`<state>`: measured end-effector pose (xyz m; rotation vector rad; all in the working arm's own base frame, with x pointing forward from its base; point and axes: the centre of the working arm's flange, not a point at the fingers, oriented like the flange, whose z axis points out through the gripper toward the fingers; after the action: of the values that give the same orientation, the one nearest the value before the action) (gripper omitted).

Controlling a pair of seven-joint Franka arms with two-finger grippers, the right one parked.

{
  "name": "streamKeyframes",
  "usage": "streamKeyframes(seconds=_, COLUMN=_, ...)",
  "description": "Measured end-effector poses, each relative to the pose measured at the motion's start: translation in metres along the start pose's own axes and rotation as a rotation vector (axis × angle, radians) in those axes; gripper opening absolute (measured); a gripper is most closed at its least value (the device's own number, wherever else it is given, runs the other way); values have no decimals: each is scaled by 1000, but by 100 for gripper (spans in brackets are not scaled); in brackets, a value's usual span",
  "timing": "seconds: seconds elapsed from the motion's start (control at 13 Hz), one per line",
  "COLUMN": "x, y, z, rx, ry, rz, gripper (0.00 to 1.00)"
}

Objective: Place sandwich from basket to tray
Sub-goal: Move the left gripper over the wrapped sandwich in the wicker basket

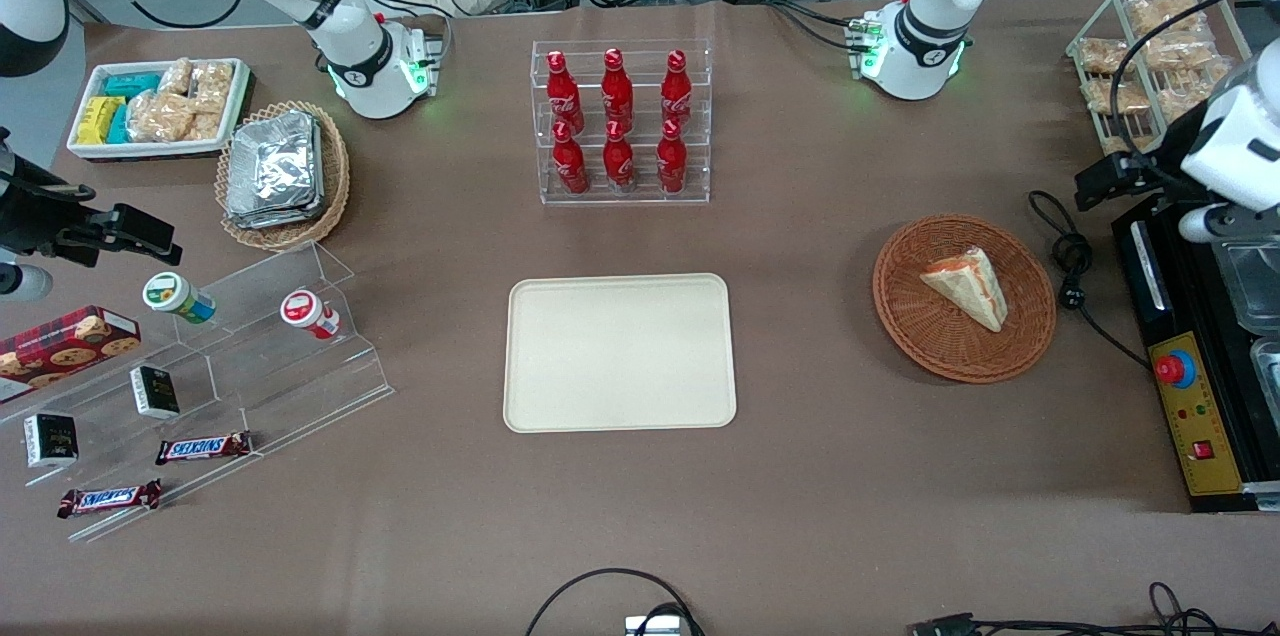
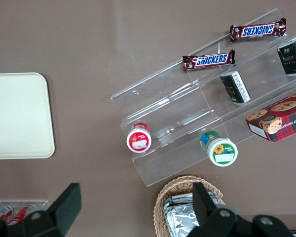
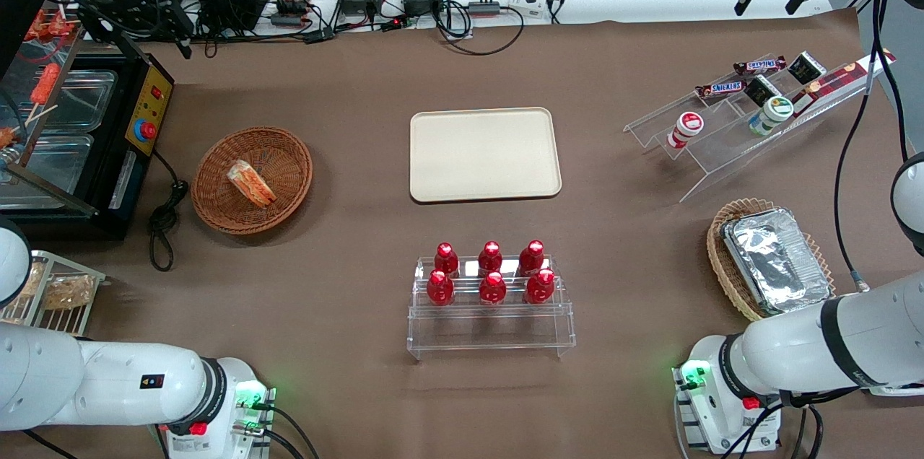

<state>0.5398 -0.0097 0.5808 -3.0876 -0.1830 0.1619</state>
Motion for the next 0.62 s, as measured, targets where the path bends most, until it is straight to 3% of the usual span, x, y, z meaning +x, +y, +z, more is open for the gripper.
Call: streamKeyframes(seconds=0.62, x=-7, y=7, z=103, rx=-36, ry=43, rz=-321, gripper=100)
